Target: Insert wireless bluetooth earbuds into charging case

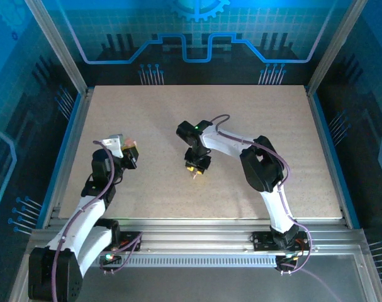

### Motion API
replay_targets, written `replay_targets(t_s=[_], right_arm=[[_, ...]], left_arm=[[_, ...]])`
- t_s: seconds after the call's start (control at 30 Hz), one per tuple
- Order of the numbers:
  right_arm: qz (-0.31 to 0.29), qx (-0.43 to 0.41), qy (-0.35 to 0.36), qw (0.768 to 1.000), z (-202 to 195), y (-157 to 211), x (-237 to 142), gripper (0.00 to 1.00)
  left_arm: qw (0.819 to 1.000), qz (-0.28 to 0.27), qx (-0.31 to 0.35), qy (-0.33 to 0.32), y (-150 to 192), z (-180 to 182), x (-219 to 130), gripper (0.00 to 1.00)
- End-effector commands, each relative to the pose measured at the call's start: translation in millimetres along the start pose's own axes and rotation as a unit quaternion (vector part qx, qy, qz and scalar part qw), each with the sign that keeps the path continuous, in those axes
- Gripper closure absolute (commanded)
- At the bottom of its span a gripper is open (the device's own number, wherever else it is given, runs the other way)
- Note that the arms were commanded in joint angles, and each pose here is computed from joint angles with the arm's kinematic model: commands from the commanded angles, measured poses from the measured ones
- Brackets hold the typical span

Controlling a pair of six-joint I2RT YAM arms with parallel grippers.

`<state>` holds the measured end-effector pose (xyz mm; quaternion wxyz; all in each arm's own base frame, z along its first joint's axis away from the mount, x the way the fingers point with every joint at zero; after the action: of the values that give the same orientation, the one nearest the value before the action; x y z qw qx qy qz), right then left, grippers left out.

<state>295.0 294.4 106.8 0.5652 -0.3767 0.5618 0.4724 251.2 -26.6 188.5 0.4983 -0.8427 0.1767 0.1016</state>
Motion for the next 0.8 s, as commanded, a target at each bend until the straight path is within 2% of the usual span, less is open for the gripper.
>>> replay_targets(t_s=[0.0,0.77], right_arm=[[0.007,0.011,0.024,1.0,-4.3,0.1,9.7,0.7],[0.027,0.012,0.031,0.999,-4.6,4.3,32.1,0.71]], left_arm=[[1.0,-0.011,0.005,0.009,-8.9,-3.6,-2.4,0.87],[1.0,-0.008,0.002,0.007,-6.1,-2.1,-2.3,0.87]])
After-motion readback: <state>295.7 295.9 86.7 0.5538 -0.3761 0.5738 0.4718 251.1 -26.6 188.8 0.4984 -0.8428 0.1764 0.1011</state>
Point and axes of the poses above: each hand's point on the last joint's axis, 136 mm out from that joint toward the fingers, its own x axis out along the fingers, its own z axis along the line the jaws close on, y = z × x, the point moved 7 cm from there along -x, back along the fingers, and after that the axes turned 9 degrees about -x, right-handed, at the moved point
